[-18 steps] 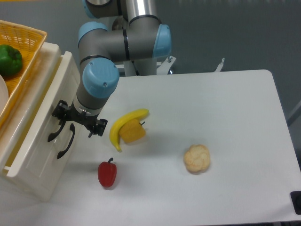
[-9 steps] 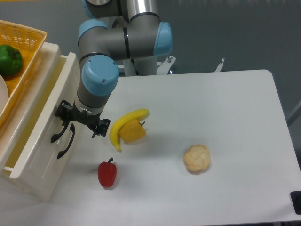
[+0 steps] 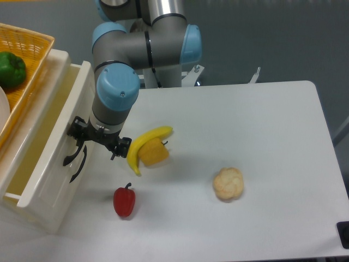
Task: Slide open the top white drawer
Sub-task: 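Pull the upper drawer outward by its handle, sliding it open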
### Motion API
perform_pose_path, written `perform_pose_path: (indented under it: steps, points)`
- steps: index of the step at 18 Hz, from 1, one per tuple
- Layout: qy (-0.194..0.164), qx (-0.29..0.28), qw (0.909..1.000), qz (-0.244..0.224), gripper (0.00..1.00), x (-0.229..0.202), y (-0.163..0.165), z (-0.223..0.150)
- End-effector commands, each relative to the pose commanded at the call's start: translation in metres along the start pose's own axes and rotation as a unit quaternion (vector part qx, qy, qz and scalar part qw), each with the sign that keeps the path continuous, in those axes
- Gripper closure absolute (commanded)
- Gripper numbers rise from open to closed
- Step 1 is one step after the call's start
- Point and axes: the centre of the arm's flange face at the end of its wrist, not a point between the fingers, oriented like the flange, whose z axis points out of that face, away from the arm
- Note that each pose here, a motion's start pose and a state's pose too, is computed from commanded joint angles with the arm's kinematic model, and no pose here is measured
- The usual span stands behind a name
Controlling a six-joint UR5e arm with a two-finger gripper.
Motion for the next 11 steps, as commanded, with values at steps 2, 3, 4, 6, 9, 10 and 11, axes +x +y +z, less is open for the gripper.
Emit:
perform_pose_path:
  steps: [2,3,4,6,9,10,11]
  points:
    - [-0.001,0.003,1.0000,-0.004,0.00,-0.006,0.001,-0.004]
    - [-0.002,0.004,1.0000,-0.007,0.00,-0.010,0.002,-0.006]
    - [-0.003,0.005,1.0000,-0.007,0.00,-0.010,0.001,-0.008]
    - [-0.003,0.007,0.9999,-0.007,0.00,-0.015,0.002,-0.011]
    - [-0.004,0.008,0.9999,-0.008,0.00,-0.021,0.003,-0.013]
    - [-0.004,0.008,0.9999,-0.008,0.00,-0.022,0.003,-0.013]
    - [-0.005,0.007,0.9999,-0.007,0.00,-0.022,0.003,-0.012]
